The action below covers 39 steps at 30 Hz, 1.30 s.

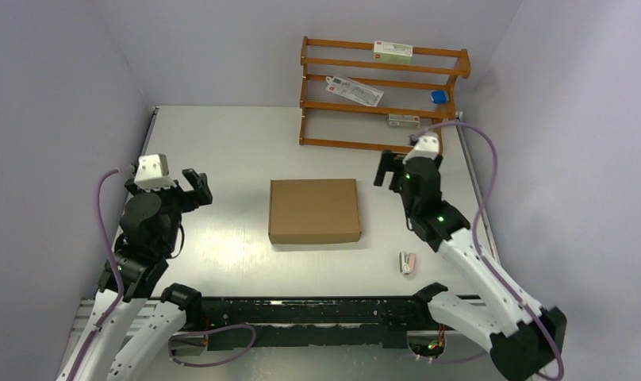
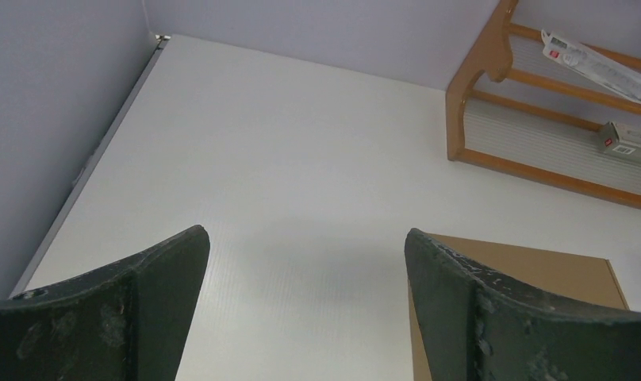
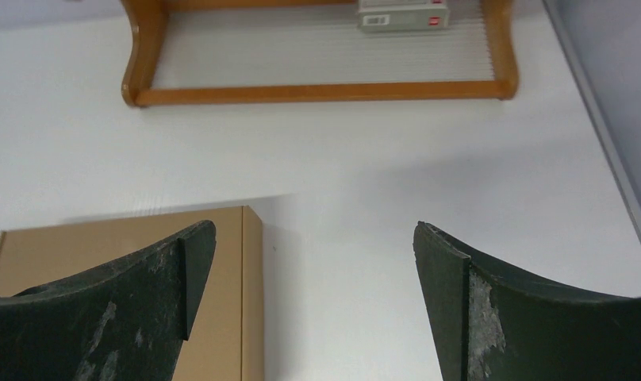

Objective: Fold the paper box

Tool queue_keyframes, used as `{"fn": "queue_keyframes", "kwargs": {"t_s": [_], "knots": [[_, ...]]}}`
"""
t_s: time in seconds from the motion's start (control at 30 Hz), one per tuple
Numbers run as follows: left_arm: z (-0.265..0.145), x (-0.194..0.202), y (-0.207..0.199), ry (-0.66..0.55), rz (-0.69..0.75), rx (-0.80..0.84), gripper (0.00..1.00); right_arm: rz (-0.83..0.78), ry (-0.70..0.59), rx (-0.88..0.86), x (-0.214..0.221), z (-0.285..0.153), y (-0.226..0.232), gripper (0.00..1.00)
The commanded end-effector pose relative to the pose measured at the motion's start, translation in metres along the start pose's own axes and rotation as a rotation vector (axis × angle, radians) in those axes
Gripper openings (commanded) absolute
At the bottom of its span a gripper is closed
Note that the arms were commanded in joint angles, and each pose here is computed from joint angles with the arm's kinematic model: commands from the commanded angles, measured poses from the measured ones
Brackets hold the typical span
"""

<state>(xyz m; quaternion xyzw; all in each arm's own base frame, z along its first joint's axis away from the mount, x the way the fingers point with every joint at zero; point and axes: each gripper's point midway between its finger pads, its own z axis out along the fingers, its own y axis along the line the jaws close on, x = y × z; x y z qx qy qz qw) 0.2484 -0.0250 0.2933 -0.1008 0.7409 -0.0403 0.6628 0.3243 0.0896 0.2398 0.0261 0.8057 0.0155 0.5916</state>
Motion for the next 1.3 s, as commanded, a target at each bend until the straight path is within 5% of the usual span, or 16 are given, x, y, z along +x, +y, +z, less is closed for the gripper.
{"fn": "queue_keyframes", "kwargs": {"t_s": [0.0,0.53,1.27], "knots": [[-0.007,-0.006,0.001,-0.029,-0.006,0.012,0.97,0.123,-0.055,0.091,-0.003,-0.03,-0.033,1.0],[-0.044,-0.029,0.006,-0.244,-0.075,0.108,0.97,0.127,-0.234,0.08,-0.029,-0.096,-0.067,1.0],[-0.029,-0.022,-0.006,-0.206,-0.029,0.155,0.97,0.103,-0.254,0.035,-0.028,-0.098,-0.062,1.0]]}}
